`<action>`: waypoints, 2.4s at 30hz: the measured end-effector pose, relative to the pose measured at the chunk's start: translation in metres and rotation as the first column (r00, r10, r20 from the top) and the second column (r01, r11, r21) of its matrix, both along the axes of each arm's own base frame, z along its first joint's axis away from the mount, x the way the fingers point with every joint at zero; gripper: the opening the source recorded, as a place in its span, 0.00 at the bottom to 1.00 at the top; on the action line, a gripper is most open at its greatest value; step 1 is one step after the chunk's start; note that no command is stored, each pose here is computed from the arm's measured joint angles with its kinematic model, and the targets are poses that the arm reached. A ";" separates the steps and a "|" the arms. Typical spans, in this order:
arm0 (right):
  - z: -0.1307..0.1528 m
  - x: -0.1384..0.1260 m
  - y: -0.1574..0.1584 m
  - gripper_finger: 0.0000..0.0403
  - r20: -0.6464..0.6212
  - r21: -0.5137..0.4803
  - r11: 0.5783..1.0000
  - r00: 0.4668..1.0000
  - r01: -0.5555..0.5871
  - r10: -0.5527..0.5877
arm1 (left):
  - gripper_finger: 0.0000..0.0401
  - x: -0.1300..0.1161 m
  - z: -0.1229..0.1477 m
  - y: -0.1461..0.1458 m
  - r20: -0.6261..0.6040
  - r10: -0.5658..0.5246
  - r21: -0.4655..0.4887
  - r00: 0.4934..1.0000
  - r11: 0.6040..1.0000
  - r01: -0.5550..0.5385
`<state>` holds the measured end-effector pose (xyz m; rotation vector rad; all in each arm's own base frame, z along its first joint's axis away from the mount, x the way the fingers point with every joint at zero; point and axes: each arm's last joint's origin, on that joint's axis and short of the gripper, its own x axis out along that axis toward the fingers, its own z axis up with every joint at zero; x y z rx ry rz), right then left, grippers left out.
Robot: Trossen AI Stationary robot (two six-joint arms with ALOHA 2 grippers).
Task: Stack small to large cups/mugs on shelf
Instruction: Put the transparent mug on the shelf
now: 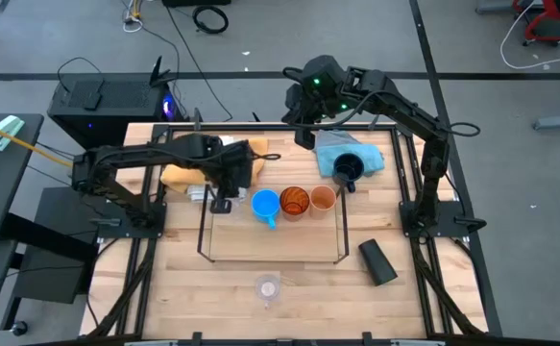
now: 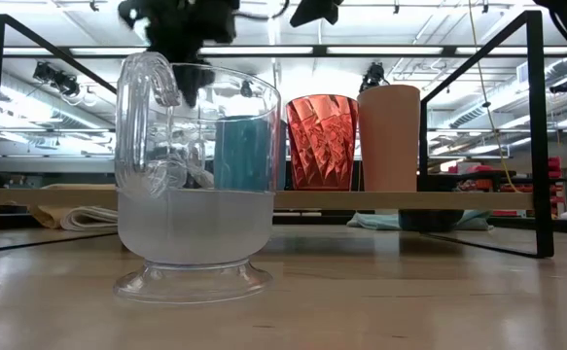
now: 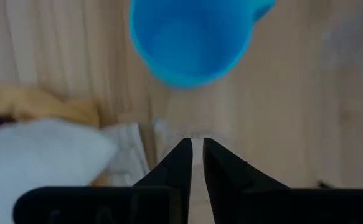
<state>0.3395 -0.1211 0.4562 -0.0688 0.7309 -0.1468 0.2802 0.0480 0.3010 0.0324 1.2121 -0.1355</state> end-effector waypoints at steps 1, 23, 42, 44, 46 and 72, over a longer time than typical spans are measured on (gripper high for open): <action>0.000 0.000 0.000 0.04 -0.007 -0.001 1.000 1.000 -0.003 0.003 | 0.12 0.002 0.006 -0.002 0.025 -0.010 -0.012 1.000 1.000 0.010; 0.012 -0.035 -0.020 0.04 -0.034 -0.023 0.998 0.998 0.060 -0.061 | 0.04 0.033 0.033 -0.116 0.188 0.151 -0.223 0.970 0.969 -0.107; 0.037 -0.074 0.033 0.04 -0.034 0.144 0.984 0.995 0.101 -0.097 | 0.02 0.068 -0.023 -0.160 0.077 0.262 -0.220 0.962 0.946 -0.240; 0.035 -0.071 0.043 0.04 -0.046 0.172 0.981 0.996 0.087 -0.080 | 0.03 0.067 -0.023 -0.164 0.077 0.250 -0.218 0.965 0.949 -0.228; 0.032 -0.071 0.053 0.04 -0.086 0.202 0.976 0.994 0.082 -0.066 | 0.05 0.065 -0.023 -0.169 0.075 0.238 -0.217 0.968 0.952 -0.217; 0.028 -0.073 0.098 0.14 -0.185 0.107 0.988 0.974 -0.114 0.133 | 0.17 0.079 -0.056 -0.193 -0.175 0.570 -0.371 0.803 0.717 -0.590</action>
